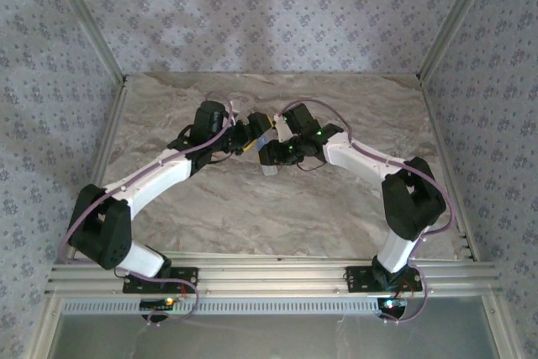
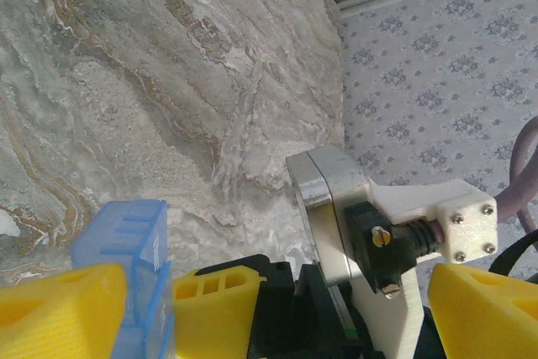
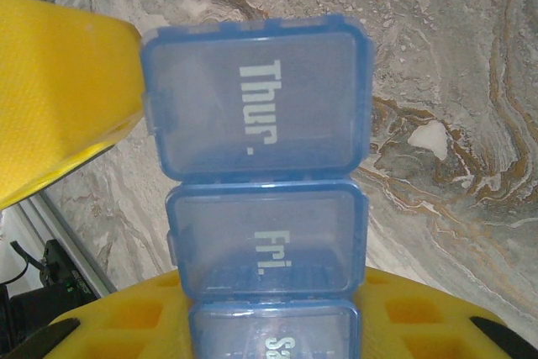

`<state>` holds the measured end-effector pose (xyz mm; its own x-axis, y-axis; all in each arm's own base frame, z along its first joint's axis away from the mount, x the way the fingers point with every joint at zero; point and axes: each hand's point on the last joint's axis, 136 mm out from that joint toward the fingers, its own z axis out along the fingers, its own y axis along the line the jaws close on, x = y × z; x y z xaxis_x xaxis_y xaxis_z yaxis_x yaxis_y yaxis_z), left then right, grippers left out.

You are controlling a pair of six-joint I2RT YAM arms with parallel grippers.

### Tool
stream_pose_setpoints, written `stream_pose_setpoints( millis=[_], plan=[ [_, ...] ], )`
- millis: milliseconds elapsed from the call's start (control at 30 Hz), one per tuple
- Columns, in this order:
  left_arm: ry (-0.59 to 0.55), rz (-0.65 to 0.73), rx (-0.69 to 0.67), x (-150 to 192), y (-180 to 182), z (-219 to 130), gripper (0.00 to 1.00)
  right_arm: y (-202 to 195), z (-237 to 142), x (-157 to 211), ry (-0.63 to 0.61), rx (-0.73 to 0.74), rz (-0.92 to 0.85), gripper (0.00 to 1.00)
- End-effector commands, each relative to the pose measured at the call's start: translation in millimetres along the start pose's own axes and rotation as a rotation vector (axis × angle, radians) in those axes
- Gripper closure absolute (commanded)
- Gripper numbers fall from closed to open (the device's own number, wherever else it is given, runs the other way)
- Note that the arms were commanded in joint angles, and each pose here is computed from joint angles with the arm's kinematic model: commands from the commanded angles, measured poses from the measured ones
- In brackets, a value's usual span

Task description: Sort the pills into containers

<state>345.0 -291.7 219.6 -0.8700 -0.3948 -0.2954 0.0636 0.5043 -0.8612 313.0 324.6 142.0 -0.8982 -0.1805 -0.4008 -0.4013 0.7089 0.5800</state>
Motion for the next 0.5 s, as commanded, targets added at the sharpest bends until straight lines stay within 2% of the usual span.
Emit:
stream_pose_setpoints(
  millis=[0, 233, 467],
  plan=[
    [0.008, 0.029, 0.046, 2, -17, 2, 0.08, 16, -1, -12, -0.032, -0.035, -0.021, 0.65],
    [0.014, 0.035, 0.07, 7, -30, 6, 0.08, 14, 1, -10, -0.036, -0.041, -0.003, 0.66],
    [0.011, 0.026, 0.171, 7, -75, 5, 0.08, 7, 4, -3, -0.024, -0.031, 0.009, 0.66]
  ],
)
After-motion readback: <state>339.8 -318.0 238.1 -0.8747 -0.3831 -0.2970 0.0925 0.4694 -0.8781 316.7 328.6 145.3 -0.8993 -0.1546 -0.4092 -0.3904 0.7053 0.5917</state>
